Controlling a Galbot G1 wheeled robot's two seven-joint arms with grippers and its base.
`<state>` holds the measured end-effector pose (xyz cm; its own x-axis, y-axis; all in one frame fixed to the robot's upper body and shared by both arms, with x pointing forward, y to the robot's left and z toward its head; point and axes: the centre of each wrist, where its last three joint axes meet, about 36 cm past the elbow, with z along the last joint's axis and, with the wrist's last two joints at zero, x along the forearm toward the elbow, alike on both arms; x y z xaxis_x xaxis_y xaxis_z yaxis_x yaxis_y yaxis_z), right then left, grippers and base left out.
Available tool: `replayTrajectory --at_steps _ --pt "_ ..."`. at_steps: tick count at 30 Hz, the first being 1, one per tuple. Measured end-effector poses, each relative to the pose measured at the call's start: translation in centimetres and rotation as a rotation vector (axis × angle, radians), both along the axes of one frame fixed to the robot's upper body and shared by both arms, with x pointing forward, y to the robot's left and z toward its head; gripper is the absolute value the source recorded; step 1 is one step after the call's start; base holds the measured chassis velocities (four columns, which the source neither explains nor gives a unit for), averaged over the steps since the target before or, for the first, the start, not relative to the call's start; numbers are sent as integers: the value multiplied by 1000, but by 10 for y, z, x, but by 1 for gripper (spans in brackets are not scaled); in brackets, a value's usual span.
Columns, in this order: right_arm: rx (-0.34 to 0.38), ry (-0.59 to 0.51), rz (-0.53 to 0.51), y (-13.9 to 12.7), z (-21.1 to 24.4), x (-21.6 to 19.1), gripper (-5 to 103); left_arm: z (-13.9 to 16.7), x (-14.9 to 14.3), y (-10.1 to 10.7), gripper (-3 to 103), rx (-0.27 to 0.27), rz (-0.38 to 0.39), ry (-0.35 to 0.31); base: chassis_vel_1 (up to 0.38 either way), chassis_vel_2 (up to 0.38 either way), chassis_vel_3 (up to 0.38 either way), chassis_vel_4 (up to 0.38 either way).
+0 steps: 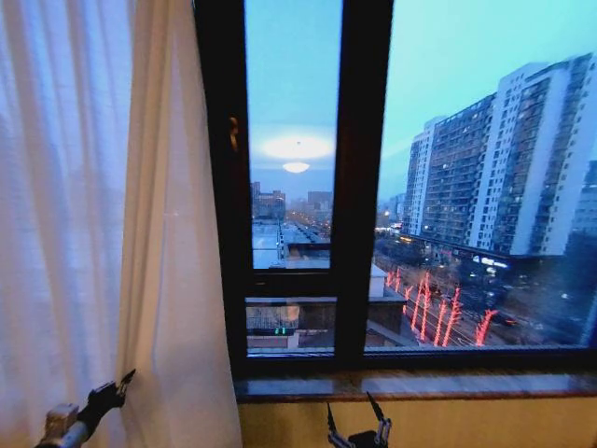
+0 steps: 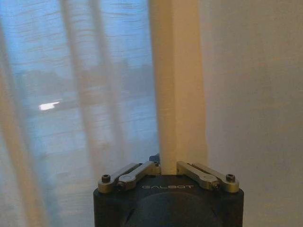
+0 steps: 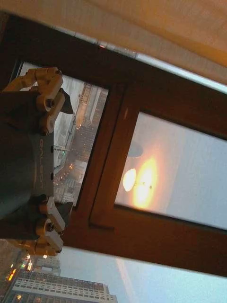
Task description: Open the curtains by pulling them apart, changing their state from closed to fully open.
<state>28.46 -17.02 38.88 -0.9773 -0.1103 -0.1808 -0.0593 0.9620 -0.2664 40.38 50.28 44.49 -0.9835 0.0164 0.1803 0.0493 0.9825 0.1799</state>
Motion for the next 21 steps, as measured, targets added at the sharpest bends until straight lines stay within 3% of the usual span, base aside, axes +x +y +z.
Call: replayTrajectory --at_steps 5,11,21 --pt "1 -2 -5 -2 1 -1 100 2 0 3 0 0 -57 6 344 320 -366 -331" --pt "24 -19 -24 -6 -3 6 100 0 0 1 0 -5 -66 8 259 214 -263 -216" --pt "20 -26 -1 -5 -8 11 100 -1 -1 2 0 -12 -56 13 30 23 -17 -25"
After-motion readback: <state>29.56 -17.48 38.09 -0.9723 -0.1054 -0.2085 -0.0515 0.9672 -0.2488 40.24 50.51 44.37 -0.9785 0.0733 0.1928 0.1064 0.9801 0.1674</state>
